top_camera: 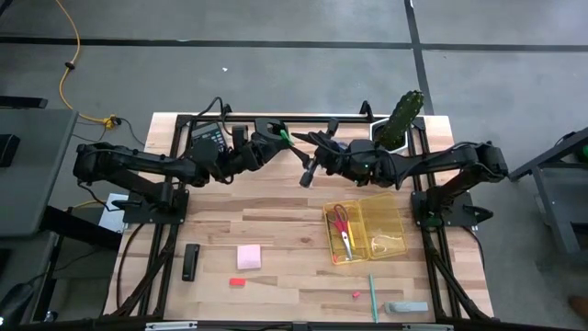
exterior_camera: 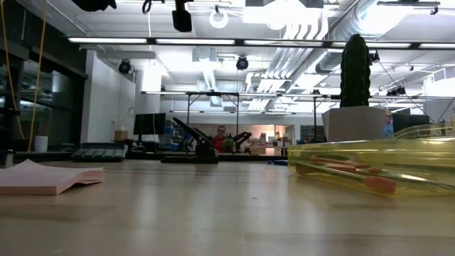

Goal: Pack school essentials
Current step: Put the green eraser into the yellow box

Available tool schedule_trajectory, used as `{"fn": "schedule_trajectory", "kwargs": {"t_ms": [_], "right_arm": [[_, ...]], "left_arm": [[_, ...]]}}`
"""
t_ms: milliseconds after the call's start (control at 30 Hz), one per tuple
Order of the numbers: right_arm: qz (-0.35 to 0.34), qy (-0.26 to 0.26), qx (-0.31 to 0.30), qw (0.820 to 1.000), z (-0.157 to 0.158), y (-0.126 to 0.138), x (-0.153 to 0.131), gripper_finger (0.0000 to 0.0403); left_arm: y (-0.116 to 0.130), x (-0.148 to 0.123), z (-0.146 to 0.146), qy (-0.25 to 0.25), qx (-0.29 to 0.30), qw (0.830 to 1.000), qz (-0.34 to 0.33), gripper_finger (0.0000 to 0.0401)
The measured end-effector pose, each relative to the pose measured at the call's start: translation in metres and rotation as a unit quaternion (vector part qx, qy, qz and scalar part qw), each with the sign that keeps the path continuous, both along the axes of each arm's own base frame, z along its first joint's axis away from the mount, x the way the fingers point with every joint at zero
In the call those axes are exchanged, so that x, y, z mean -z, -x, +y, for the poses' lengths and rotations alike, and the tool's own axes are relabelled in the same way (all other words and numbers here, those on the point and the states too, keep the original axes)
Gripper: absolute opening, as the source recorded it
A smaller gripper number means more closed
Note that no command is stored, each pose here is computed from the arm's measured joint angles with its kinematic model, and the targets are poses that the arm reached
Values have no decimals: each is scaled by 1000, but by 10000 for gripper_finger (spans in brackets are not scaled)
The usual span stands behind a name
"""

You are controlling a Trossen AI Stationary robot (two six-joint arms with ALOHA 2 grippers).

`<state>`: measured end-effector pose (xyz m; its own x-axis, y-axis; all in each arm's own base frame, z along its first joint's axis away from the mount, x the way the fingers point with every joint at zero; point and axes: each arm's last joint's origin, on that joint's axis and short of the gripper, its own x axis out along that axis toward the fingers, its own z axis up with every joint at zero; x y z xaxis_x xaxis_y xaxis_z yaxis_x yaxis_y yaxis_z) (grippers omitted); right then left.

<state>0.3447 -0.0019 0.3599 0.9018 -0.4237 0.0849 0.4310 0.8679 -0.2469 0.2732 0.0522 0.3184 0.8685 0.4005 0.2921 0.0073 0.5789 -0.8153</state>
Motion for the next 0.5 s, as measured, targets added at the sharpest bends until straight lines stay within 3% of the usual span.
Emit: {"fn": "schedule_trajectory", "kwargs": {"t_ms": [333, 500], "right_arm": [[-9, -15, -6, 1000, -2, 0, 0, 12], [-15, -29, -4, 999, -3, 0, 0, 16]], "left_arm": [[0, 0, 0, -3, -8, 1000, 2, 49], [0, 0, 1, -35, -21, 999, 18, 57]]}}
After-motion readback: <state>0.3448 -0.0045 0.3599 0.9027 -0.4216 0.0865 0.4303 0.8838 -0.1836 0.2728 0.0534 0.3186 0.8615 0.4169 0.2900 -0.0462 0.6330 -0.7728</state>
